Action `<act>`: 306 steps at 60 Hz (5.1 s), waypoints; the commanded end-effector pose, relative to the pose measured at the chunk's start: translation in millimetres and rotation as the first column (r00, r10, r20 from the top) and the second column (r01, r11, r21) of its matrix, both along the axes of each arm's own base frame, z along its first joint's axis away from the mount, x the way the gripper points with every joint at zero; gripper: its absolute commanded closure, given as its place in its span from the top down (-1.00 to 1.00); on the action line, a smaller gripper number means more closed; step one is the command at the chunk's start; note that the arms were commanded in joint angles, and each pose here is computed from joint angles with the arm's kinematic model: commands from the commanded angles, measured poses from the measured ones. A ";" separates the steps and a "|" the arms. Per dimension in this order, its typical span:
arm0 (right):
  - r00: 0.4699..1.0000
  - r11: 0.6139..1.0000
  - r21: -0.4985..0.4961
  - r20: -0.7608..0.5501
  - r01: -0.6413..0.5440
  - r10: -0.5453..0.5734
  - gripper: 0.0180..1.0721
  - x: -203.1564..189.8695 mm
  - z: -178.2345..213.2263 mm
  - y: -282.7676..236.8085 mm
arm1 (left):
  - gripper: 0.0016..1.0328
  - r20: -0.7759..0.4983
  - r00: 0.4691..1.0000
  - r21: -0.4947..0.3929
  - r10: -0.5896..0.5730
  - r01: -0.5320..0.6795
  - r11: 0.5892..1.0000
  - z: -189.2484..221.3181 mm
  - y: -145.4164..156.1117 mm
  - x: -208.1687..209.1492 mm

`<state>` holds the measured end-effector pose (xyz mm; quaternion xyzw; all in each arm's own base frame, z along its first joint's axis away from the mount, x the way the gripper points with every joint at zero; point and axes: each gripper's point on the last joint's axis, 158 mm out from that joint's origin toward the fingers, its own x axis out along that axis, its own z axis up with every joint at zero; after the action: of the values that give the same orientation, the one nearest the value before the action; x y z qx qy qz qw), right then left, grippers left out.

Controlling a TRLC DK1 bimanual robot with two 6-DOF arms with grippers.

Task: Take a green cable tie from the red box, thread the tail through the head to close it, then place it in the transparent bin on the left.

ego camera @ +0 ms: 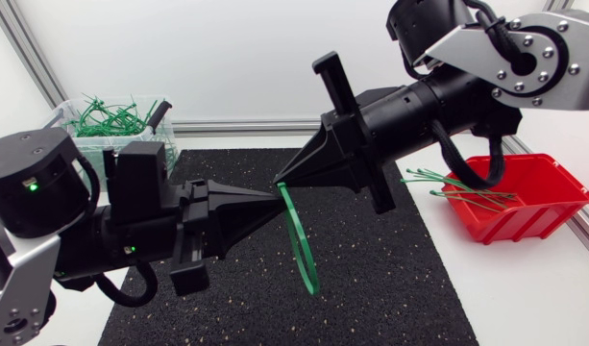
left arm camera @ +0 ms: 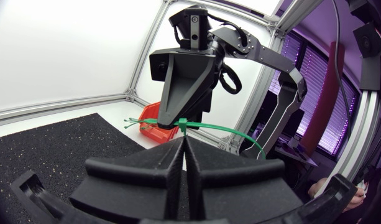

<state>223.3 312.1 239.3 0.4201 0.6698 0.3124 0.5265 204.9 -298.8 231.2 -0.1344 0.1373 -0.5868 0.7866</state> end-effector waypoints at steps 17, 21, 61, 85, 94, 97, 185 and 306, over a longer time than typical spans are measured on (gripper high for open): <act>0.999 0.998 -0.051 -0.013 0.030 -0.031 -0.88 19.4 -31.8 -1.9 | -0.93 0.066 0.995 -0.036 -0.077 0.080 0.996 38.7 -9.0 -36.6; 0.999 0.998 -0.055 -0.014 0.031 -0.031 -0.88 19.0 -32.9 -2.0 | -0.93 0.066 0.995 -0.036 -0.073 0.075 0.997 39.0 -8.9 -35.7; 0.945 0.707 -0.696 0.302 0.127 0.127 0.88 66.4 -114.1 -125.0 | -0.93 0.074 0.873 0.273 0.482 -0.483 0.832 4.6 144.0 129.1; 0.780 0.413 -0.778 0.587 0.472 0.214 0.91 137.0 -89.9 -222.4 | -0.93 0.245 0.543 0.245 0.804 -0.836 0.490 66.8 326.2 245.8; 0.674 0.332 -0.739 0.672 0.586 0.307 0.91 145.5 -80.1 -240.3 | -0.93 0.313 0.396 0.199 0.863 -0.916 0.348 91.0 391.3 281.5; 0.648 0.311 -0.727 0.686 0.612 0.331 0.91 146.5 -77.5 -244.1 | -0.93 0.335 0.341 0.181 0.878 -0.938 0.295 92.9 413.6 291.2; 0.357 0.219 -0.403 0.907 0.889 0.223 0.91 80.5 -37.3 -350.1 | 0.94 0.408 0.313 0.262 0.858 -0.940 0.219 21.6 366.7 191.4; -0.035 0.443 -0.075 0.971 0.893 0.235 0.91 31.0 -90.2 -314.0 | 0.92 0.344 0.321 0.143 0.882 -0.947 0.289 -99.8 296.1 50.3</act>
<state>253.6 -4.4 155.3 0.0069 0.0272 -0.0105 0.9996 254.6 -3.1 153.3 0.0089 0.0256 -0.0093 0.9996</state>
